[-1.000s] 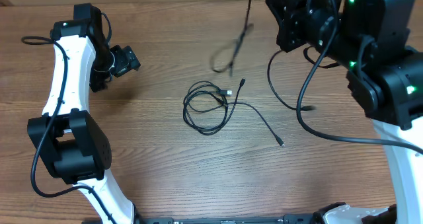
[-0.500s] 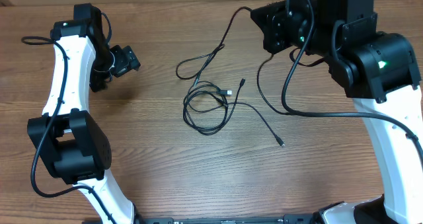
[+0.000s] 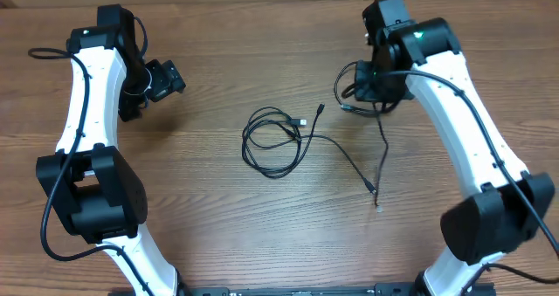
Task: Untangle cables
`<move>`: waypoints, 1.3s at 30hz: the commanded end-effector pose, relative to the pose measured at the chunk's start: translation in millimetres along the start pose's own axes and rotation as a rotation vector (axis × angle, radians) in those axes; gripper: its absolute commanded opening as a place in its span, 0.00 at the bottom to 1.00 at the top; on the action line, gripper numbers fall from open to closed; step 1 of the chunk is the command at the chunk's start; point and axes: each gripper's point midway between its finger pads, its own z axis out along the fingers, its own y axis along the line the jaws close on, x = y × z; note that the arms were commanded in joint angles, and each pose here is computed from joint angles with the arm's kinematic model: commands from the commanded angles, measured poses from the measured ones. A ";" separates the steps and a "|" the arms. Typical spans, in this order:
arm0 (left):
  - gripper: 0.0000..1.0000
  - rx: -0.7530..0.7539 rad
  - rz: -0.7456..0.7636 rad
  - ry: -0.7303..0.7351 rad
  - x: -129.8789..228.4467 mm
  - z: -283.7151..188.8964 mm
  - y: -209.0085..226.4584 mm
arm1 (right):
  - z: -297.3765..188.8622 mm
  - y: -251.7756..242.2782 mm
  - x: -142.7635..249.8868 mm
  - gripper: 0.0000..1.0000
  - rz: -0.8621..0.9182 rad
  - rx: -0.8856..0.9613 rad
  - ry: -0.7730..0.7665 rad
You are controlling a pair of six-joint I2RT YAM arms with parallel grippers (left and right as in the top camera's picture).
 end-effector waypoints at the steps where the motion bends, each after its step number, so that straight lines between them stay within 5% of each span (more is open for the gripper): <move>1: 1.00 -0.011 -0.016 0.008 1.2 4.5 -0.8 | -22.7 14.6 -4.6 0.04 -0.017 -0.138 -0.034; 11: 1.00 -0.011 -0.016 0.008 1.2 4.5 -0.8 | -26.1 -21.4 -18.5 0.04 0.073 -0.165 -0.046; 16: 1.00 -0.011 -0.016 0.008 1.2 4.5 -0.8 | -36.1 8.8 -32.4 0.04 0.026 -0.361 -0.091; 24: 1.00 -0.011 -0.016 0.008 1.2 4.5 -0.8 | -158.8 133.8 -57.8 0.04 -0.398 -1.216 -0.356; 29: 1.00 -0.011 -0.016 0.008 1.2 4.5 -0.8 | -141.8 169.7 -52.8 0.04 -0.417 -1.114 -0.366; 34: 1.00 -0.011 -0.016 0.008 1.2 4.5 -0.6 | -90.0 212.7 -35.1 0.04 -0.275 -0.927 -0.242; 39: 1.00 -0.011 -0.016 0.008 1.2 4.5 -0.6 | -50.9 275.9 14.0 0.04 -0.239 -0.935 -0.040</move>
